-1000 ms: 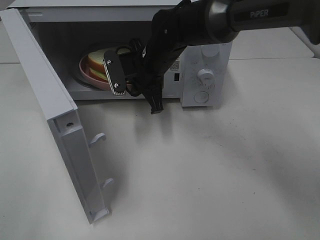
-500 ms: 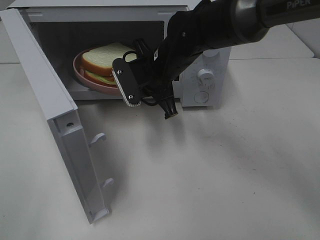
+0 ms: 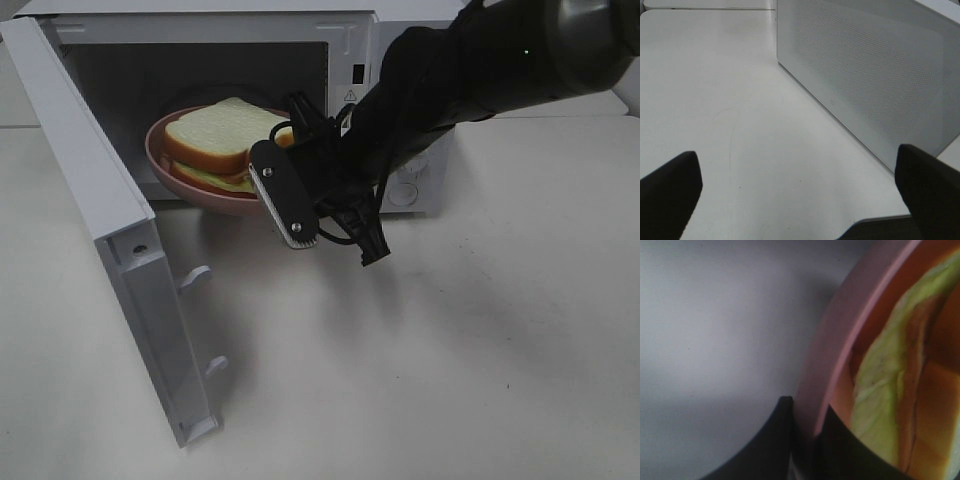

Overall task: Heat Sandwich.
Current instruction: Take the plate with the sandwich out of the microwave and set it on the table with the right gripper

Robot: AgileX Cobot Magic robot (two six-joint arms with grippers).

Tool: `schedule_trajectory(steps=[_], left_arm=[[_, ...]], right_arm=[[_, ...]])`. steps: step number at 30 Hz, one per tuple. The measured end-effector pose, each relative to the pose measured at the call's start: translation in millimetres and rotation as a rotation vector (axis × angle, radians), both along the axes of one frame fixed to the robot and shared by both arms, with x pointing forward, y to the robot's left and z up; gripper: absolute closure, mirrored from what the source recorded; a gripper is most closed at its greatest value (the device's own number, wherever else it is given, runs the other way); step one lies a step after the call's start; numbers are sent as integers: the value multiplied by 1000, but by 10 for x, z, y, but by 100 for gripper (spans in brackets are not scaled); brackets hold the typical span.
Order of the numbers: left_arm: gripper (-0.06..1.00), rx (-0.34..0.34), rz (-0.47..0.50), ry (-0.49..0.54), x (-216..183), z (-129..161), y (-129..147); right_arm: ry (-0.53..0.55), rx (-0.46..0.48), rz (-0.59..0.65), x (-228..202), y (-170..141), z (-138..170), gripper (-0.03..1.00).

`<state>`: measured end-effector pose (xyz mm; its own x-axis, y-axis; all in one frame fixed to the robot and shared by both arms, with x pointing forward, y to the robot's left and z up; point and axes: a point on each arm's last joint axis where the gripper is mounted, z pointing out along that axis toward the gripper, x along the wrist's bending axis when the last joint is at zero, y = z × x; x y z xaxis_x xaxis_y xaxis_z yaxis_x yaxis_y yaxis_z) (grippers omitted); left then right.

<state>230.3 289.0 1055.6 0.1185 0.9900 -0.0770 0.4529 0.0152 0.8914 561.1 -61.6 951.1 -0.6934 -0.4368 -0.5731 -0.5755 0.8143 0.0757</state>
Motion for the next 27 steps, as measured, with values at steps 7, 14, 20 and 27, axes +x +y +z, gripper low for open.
schedule_trajectory(steps=[7,14,20,27], left_arm=[[-3,0,0,0,0,0,0],[-3,0,0,0,0,0,0],[-3,0,0,0,0,0,0],[-3,0,0,0,0,0,0]], right_arm=[[-2,-4,8,-149,-94,60,91],[-39,21,20,-325,-136,191,91],[-42,23,31,-476,-201,246,91],[-48,22,34,-663,-347,319,91]])
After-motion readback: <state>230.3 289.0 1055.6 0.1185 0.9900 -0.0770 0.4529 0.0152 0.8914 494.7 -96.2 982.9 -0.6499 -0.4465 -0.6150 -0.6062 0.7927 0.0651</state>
